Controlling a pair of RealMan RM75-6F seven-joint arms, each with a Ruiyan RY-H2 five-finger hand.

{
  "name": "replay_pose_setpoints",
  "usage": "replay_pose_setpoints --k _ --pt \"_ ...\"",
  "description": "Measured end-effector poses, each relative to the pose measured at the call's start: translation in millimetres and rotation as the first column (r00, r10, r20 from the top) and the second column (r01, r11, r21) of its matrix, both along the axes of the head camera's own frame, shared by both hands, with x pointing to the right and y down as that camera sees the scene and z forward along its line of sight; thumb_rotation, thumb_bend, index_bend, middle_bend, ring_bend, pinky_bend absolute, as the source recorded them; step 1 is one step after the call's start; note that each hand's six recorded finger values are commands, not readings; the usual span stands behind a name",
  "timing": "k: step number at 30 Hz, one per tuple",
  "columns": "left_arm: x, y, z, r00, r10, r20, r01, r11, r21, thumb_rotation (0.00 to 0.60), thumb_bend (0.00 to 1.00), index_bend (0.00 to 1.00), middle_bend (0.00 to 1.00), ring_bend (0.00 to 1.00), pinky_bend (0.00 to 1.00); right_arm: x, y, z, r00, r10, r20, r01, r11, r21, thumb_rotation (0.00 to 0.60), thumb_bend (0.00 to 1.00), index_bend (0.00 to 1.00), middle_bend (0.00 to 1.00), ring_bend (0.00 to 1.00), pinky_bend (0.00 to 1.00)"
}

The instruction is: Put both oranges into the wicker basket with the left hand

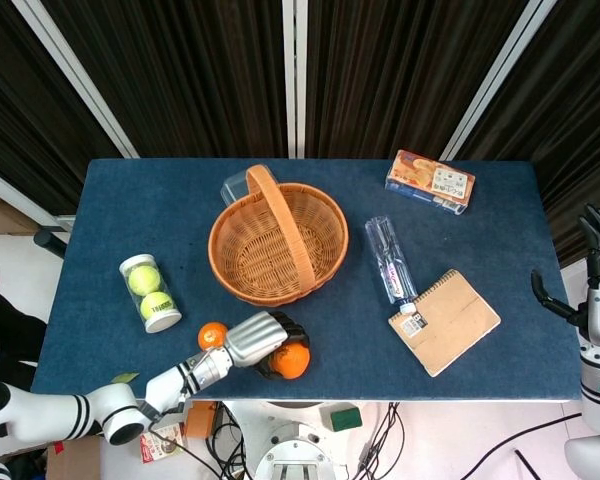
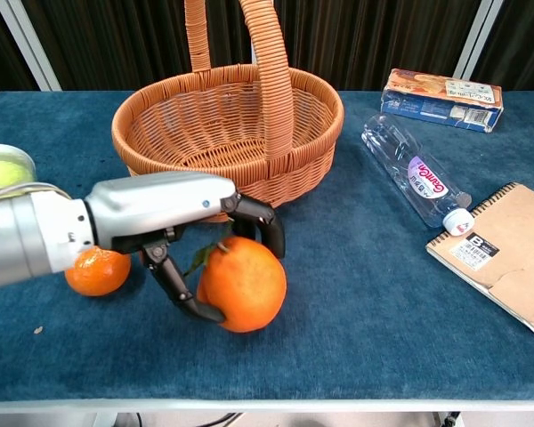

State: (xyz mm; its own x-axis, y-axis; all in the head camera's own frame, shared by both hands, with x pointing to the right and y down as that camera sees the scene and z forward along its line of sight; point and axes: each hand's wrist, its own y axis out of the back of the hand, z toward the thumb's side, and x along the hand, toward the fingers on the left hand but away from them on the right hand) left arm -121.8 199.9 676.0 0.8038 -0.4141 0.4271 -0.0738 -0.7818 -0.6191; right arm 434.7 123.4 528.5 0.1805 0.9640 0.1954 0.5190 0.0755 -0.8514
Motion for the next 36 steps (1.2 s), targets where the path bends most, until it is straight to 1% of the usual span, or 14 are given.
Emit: replay_pose_setpoints --k 4,8,11,13,16,20,22,26,28,30,36 --pt "-15 -5 -21 0.999 -0.039 -0.032 0.04 0.999 0.019 0.6 0.13 0.35 0.41 0.35 0.32 0 1 0 1.0 0.0 0.008 0.0 1.0 -0.002 0.6 0.38 0.0 0.0 0.0 0.0" --pt "-39 -12 -45 0.994 -0.095 -0.06 0.098 0.993 0.058 0.6 0.13 0.37 0.43 0.38 0.34 1 1 -4 1.0 -0.001 0.01 0.0 1.0 0.009 0.6 0.38 0.0 0.0 0.0 0.0" --pt "-57 -16 -61 0.989 -0.128 -0.073 0.134 0.988 0.081 0.6 0.13 0.38 0.46 0.43 0.36 1 2 -7 1.0 -0.001 0.011 0.001 1.0 0.019 0.6 0.38 0.0 0.0 0.0 0.0" --pt "-65 -18 -68 0.987 -0.142 -0.075 0.148 0.985 0.089 0.6 0.13 0.39 0.49 0.46 0.36 0 2 -8 1.0 -0.002 0.01 0.002 1.0 0.023 0.6 0.38 0.0 0.0 0.0 0.0" --pt "-76 -27 -78 0.983 -0.167 -0.074 0.175 0.978 0.116 0.6 0.13 0.39 0.49 0.46 0.37 -2 3 -11 1.0 -0.003 0.009 0.003 1.0 0.03 0.6 0.38 0.0 0.0 0.0 0.0" --pt "-91 -48 -93 0.971 -0.222 -0.086 0.234 0.955 0.182 0.6 0.13 0.39 0.49 0.46 0.38 -1 4 -15 1.0 0.001 0.006 -0.001 0.999 0.038 0.6 0.38 0.0 0.0 0.0 0.0" --pt "-96 -60 -98 0.963 -0.253 -0.093 0.267 0.943 0.201 0.6 0.13 0.39 0.49 0.46 0.38 0 3 -17 1.0 0.003 0.008 -0.004 0.999 0.042 0.6 0.38 0.0 0.0 0.0 0.0" --pt "-104 -93 -109 0.936 -0.329 -0.123 0.349 0.91 0.224 0.6 0.13 0.4 0.49 0.46 0.38 -2 3 -20 1.0 0.002 0.011 -0.002 0.999 0.049 0.6 0.38 0.0 0.0 0.0 0.0" --pt "-105 -105 -110 0.928 -0.349 -0.131 0.371 0.901 0.226 0.6 0.13 0.4 0.49 0.46 0.38 -3 3 -21 1.0 -0.001 0.009 0.0 0.999 0.052 0.6 0.38 0.0 0.0 0.0 0.0" --pt "-103 -115 -106 0.925 -0.359 -0.125 0.379 0.899 0.221 0.6 0.13 0.41 0.49 0.46 0.38 -4 4 -22 1.0 -0.003 0.009 0.002 0.998 0.056 0.6 0.38 0.0 0.0 0.0 0.0" --pt "-86 -135 -80 0.933 -0.35 -0.082 0.359 0.916 0.178 0.6 0.14 0.41 0.49 0.46 0.38 -8 6 -25 1.0 -0.016 0.011 0.016 0.998 0.061 0.6 0.38 0.0 0.0 0.0 0.0"
